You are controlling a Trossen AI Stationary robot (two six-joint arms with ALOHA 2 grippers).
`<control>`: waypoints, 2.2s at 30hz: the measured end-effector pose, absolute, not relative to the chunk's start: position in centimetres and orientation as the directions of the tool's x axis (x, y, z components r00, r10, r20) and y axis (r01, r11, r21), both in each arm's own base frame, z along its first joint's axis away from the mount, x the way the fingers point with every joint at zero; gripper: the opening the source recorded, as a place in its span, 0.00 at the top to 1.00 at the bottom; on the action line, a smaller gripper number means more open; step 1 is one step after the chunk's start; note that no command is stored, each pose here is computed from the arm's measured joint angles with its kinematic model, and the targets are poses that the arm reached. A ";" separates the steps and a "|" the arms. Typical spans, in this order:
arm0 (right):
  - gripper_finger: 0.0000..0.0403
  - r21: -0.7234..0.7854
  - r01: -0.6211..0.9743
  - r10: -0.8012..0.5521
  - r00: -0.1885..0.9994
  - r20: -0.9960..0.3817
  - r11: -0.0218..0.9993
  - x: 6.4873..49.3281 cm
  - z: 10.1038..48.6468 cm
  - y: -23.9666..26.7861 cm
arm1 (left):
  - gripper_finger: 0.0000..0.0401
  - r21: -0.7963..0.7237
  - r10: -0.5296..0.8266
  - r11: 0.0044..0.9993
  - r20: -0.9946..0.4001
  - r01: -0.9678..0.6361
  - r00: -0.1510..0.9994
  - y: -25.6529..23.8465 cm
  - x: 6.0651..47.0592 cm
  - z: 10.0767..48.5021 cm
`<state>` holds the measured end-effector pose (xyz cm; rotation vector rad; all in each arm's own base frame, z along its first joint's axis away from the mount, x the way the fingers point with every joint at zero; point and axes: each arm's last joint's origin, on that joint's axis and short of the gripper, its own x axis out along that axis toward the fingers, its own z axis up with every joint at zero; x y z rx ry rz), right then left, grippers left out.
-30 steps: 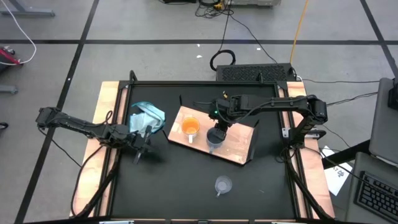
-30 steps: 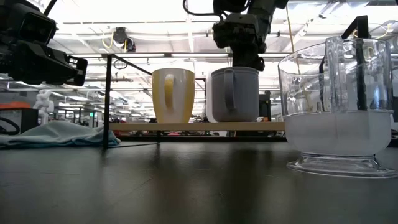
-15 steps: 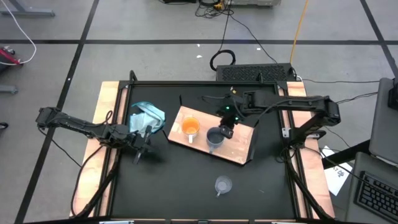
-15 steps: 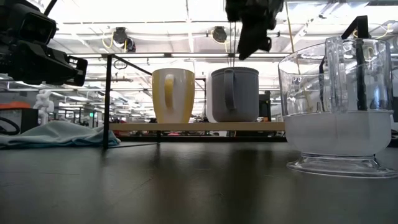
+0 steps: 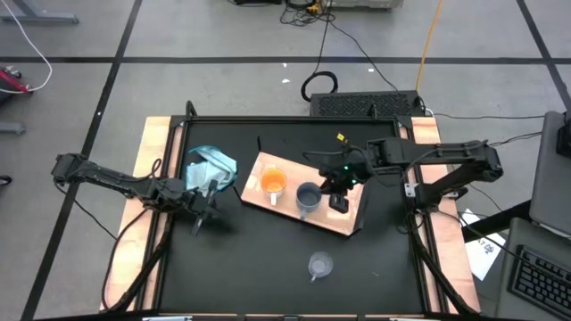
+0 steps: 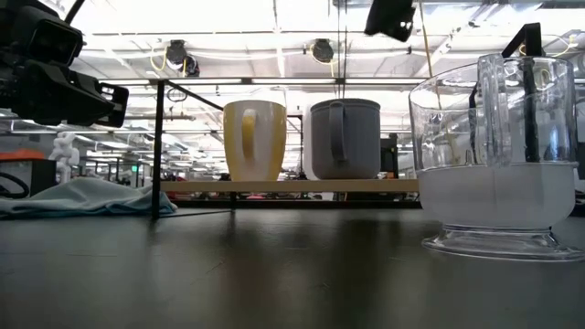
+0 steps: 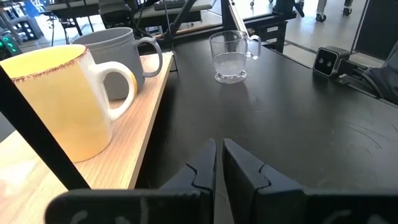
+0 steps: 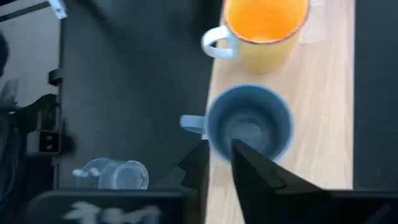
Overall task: Stack small to large cups/mugs on shelf
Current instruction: Put the transparent cup on the shelf
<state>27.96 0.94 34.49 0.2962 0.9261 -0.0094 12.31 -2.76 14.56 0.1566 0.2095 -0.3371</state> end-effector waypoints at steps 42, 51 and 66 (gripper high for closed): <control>1.00 0.046 -0.074 0.087 0.852 -0.516 0.996 19.9 34.5 8.4 | 0.92 0.089 -0.313 0.939 -0.188 0.333 0.931 -2.8 12.4 15.0; 1.00 0.082 -0.118 0.140 0.918 -0.372 0.990 15.3 31.0 6.6 | 0.92 0.095 -0.313 0.938 -0.190 0.334 0.931 -2.8 12.4 14.9; 1.00 -0.008 -0.329 0.312 0.903 -0.294 0.944 12.4 27.3 7.6 | 0.92 0.094 -0.312 0.938 -0.196 0.335 0.930 -2.8 12.4 14.9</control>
